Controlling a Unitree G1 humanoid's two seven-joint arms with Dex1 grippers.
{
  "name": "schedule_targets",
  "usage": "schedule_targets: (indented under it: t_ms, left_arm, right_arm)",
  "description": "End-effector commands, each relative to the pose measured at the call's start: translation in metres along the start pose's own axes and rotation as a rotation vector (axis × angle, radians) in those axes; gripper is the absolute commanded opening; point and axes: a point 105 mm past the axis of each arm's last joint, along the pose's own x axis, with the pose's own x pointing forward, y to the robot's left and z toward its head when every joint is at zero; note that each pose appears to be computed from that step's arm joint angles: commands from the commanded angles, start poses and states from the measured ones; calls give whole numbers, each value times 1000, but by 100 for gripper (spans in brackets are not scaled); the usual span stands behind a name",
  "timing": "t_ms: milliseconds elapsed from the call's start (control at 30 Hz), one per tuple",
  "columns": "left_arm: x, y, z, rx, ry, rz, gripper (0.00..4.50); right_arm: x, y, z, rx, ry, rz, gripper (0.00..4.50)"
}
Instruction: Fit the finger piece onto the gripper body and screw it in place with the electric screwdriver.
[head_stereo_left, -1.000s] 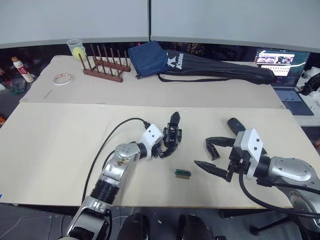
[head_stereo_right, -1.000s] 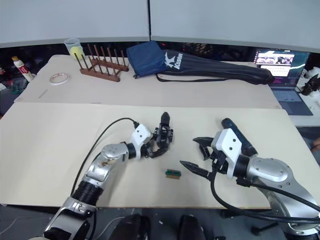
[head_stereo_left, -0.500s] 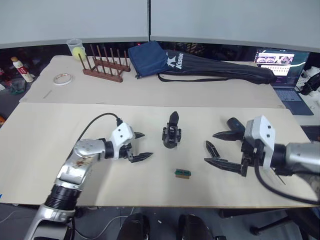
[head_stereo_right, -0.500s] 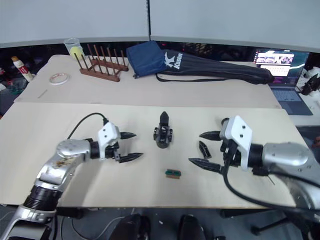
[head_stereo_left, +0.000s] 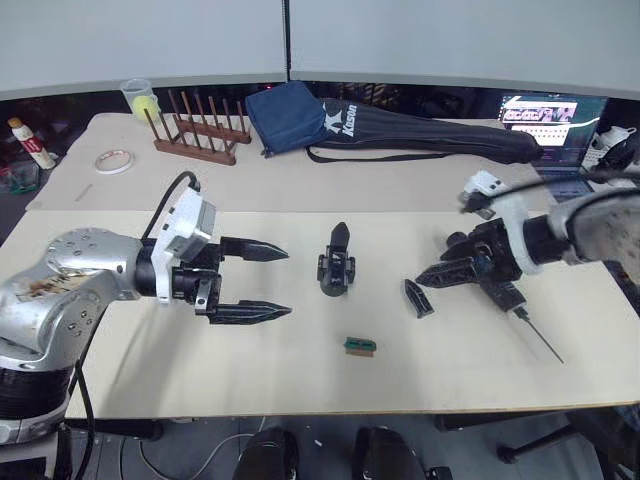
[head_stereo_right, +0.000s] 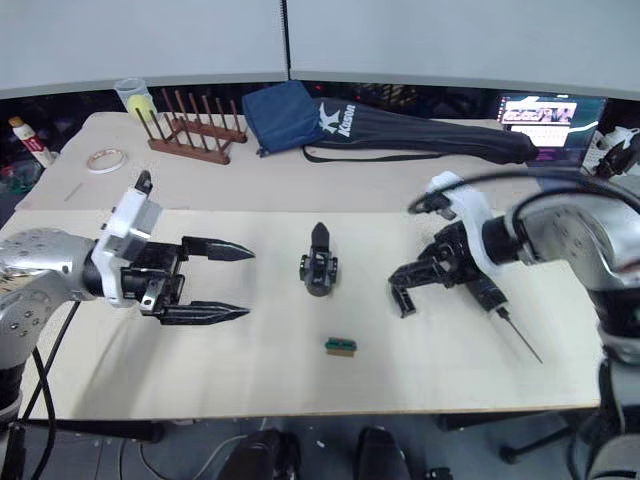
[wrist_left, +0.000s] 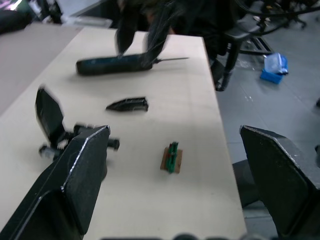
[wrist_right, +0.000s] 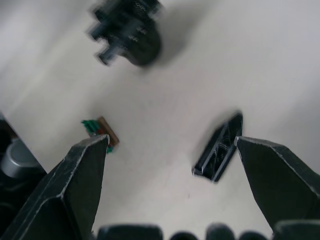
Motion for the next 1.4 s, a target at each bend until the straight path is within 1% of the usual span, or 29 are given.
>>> schedule_targets:
  t_ms: [33,100,200,367,467,533,600,700,733,767,800,833,900,933,1000,1033,1100,1200,1233,1333,1400]
  left_arm:
    - [5,-6,14,60,-18,-26,439]
    - [8,-6,16,73,-25,-28,439]
    - [13,-8,21,105,-38,-31,439]
    - [19,-8,21,113,-44,-27,439]
    - [21,-8,18,121,-39,-19,450]
    - [21,-8,19,123,-42,-14,450]
    - [22,-7,20,126,-46,-7,450]
    - [22,-4,21,126,-49,5,450]
    - [22,-3,20,121,-46,14,450]
    - [21,-1,19,113,-42,25,450]
    - [20,1,18,99,-35,38,450]
    - [18,2,15,70,-28,49,450]
    - [17,3,11,37,-20,59,450]
    - [16,3,11,-1,-38,67,450]
    - [15,12,11,-94,-109,159,450]
    - [15,18,11,-142,-150,211,450]
    - [16,26,14,-226,-227,278,450]
    - [23,47,22,-368,-380,407,450]
    - [26,54,24,-418,-423,447,450]
    - [30,68,30,-554,-540,511,450]
    - [38,74,36,-594,-578,521,450]
  right_arm:
    - [8,-11,1,71,65,-55,450]
    - [16,-15,2,92,100,-69,450]
    - [30,-24,-17,132,216,-112,450]
    - [44,-32,-25,176,266,-149,450]
    - [58,-32,-26,199,280,-148,365]
    - [65,-31,-29,201,289,-149,297]
    - [71,-34,-38,208,312,-169,228]
    - [75,-34,-47,193,328,-167,125]
    - [75,-33,-47,179,319,-158,111]
    - [74,-32,-45,160,307,-152,111]
    - [72,-32,-42,119,286,-145,111]
    - [67,-34,-35,25,237,-138,111]
    - [61,-34,-29,-93,194,-119,111]
    - [55,-35,-20,-181,137,-101,111]
    - [33,-24,7,-434,-38,-27,111]
    - [21,-19,17,-530,-106,-14,111]
    - [8,-16,29,-578,-201,-39,111]
    - [-2,-5,53,-615,-404,-103,111]
    - [-5,1,60,-631,-474,-111,111]
    - [-7,23,73,-648,-627,-95,111]
    - [-5,41,77,-702,-701,-92,111]
